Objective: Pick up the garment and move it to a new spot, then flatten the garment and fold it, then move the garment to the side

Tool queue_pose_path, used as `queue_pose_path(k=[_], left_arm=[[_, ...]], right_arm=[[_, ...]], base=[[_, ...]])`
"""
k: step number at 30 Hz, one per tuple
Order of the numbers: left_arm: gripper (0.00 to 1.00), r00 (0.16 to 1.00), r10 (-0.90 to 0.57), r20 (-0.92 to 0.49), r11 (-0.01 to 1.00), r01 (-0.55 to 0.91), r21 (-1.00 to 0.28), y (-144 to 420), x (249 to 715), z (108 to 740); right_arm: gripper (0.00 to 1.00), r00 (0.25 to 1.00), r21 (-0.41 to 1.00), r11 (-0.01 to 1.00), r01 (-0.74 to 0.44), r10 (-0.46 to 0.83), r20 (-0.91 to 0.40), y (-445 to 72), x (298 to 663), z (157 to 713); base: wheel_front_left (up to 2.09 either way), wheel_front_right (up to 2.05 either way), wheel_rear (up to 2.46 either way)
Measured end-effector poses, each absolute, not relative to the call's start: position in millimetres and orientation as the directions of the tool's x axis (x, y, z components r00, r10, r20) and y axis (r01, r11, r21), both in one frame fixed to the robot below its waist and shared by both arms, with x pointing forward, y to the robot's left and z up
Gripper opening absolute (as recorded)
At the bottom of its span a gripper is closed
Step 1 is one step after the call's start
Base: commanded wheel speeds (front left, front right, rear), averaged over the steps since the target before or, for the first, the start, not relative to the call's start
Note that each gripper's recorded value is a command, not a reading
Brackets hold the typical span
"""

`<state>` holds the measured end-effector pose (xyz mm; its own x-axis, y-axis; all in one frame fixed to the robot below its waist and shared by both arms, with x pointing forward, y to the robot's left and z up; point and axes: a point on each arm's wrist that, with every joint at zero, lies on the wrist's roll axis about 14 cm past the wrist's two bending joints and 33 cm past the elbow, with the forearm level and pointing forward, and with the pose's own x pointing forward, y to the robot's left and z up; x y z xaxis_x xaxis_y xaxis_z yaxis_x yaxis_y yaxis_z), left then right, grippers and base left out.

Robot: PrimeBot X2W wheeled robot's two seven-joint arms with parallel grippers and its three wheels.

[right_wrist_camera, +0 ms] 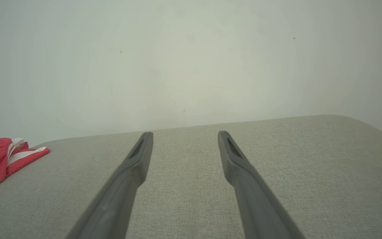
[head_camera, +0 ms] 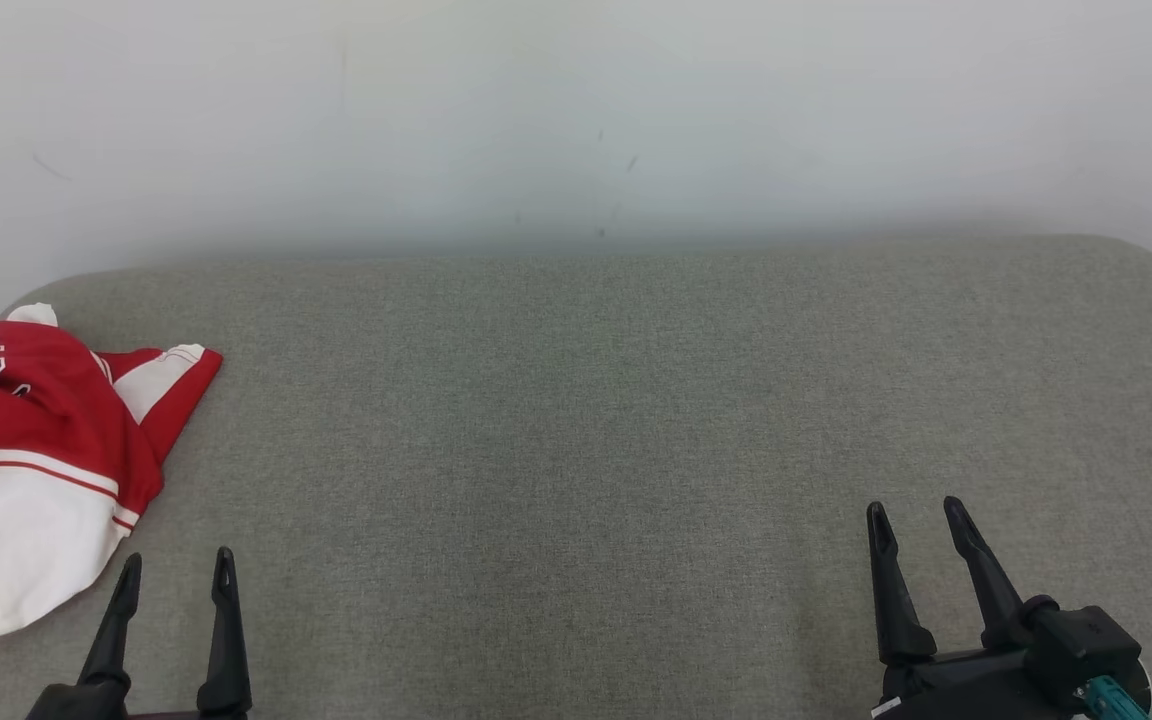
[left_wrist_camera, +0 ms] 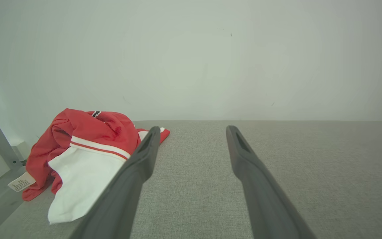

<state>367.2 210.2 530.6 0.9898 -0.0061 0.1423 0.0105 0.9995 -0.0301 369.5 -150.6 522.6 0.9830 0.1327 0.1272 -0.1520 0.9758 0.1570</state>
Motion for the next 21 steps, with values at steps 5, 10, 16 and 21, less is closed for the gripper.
queue_pose_path(k=[5,10,16,21], left_arm=[[1.00,0.990,-0.030,0.135,1.000,0.031,-0.003,206.6,367.2,527.5],[1.00,0.989,-0.055,0.138,0.998,0.052,0.027,203.0,367.5,527.7],[1.00,0.989,-0.062,0.135,0.998,0.058,0.036,202.5,367.4,526.5],[1.00,0.990,-0.056,0.130,0.998,0.052,0.035,205.3,366.8,525.0]], right_arm=[[1.00,0.981,0.131,0.980,-0.150,0.131,0.140,-152.1,369.2,525.4],[1.00,0.982,0.103,0.984,-0.143,0.128,0.142,-154.6,367.9,525.0],[1.00,0.981,0.092,0.985,-0.144,0.130,0.142,-154.4,366.8,524.4],[1.00,0.981,0.093,0.985,-0.145,0.132,0.140,-153.8,366.6,523.8]], base=[[0.00,0.00,0.00],[0.00,0.00,0.00],[0.00,0.00,0.00],[0.00,0.00,0.00]])
